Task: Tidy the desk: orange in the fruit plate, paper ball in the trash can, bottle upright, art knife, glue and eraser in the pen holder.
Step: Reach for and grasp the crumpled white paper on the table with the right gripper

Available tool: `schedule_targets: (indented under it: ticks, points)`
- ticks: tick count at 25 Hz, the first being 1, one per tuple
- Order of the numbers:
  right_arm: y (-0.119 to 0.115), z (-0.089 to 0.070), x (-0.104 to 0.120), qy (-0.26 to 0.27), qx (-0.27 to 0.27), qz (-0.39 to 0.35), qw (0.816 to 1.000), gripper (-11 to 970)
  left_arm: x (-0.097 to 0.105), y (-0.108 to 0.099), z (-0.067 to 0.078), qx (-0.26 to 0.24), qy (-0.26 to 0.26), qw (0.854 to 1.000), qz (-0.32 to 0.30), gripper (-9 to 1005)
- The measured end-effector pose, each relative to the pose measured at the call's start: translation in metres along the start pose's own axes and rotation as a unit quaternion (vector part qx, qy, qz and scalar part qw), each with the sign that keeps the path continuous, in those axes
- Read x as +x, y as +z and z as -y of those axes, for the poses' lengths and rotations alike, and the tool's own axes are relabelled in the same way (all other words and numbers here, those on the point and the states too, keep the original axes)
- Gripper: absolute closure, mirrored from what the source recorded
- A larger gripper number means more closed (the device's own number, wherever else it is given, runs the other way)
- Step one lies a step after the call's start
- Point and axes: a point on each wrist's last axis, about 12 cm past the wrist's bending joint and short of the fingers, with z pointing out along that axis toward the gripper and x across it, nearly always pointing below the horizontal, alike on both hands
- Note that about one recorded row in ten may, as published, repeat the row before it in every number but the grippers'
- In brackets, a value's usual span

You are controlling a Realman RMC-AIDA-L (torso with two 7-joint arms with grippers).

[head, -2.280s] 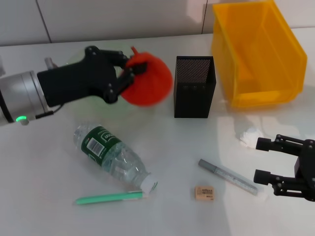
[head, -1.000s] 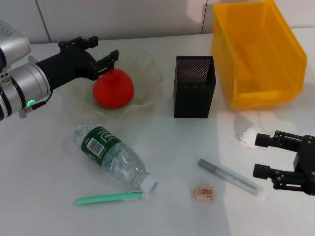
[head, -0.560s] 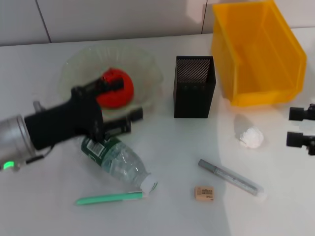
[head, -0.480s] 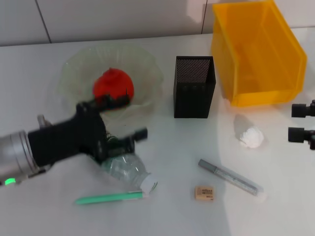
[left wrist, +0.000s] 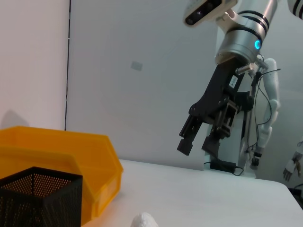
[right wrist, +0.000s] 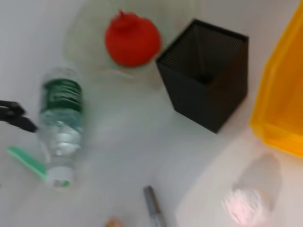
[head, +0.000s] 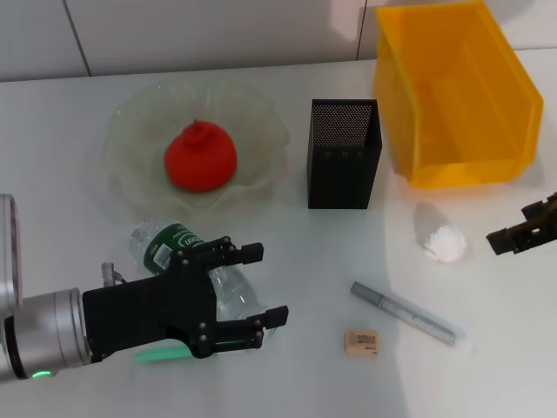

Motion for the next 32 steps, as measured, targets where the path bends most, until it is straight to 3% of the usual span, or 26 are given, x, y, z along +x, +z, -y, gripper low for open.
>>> schedule_targets:
  ticks: [5, 12, 32]
  points:
    - [0.032, -0.011, -0.016, -0.001, 0.020, -0.045, 0.999, 211, 0.002, 0.001, -0.002, -0.009, 0.001, 1.000, -0.008, 184]
    - [0.070, -0.002, -0.022, 0.014, 0.079, -0.072, 0.994, 231, 0.003, 0.001, -0.003, -0.011, 0.001, 1.000, -0.011, 185]
    - [0.113, 0.013, -0.034, 0.022, 0.081, -0.065, 0.994, 287, 0.005, 0.002, -0.002, -0.011, -0.002, 1.000, -0.013, 189]
